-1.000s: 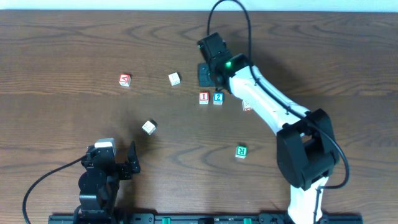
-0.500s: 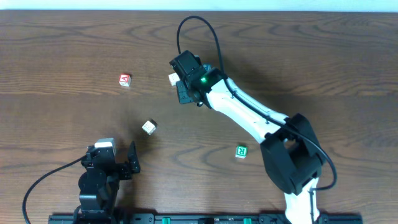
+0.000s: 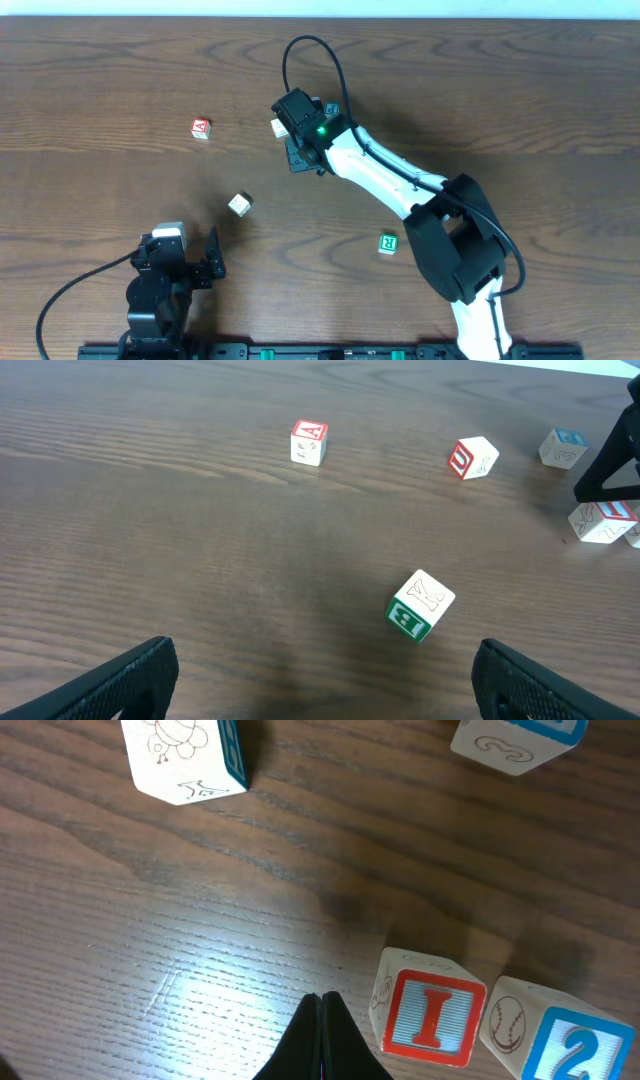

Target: Spell out Ai2

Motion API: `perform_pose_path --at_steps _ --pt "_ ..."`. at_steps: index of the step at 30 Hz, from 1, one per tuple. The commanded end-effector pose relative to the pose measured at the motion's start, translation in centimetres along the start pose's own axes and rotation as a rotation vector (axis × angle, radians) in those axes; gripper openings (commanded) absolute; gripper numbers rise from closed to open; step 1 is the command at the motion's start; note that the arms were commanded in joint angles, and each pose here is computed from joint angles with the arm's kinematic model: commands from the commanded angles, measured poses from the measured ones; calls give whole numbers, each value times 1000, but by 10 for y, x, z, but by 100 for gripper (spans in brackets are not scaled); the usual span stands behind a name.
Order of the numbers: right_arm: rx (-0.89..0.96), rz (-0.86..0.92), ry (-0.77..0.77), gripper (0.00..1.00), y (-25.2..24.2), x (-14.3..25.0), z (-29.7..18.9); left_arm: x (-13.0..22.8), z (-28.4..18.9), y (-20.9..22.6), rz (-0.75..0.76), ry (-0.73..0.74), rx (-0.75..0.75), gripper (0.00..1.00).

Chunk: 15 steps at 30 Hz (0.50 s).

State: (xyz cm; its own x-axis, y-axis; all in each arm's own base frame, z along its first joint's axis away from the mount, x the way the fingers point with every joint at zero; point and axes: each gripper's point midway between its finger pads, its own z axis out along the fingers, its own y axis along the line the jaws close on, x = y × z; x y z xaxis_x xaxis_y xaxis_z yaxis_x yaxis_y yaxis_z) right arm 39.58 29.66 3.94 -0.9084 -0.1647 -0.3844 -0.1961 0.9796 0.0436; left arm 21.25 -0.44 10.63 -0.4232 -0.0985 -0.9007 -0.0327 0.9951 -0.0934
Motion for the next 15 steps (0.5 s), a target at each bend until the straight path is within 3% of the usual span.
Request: perform_pose_path --at_steps 1,15 --pt "19 -21 -2 2 1 1 7 5 2 1 2 10 -3 95" --pt "60 -27 18 1 -7 7 21 5 2 1 2 9 -3 95"
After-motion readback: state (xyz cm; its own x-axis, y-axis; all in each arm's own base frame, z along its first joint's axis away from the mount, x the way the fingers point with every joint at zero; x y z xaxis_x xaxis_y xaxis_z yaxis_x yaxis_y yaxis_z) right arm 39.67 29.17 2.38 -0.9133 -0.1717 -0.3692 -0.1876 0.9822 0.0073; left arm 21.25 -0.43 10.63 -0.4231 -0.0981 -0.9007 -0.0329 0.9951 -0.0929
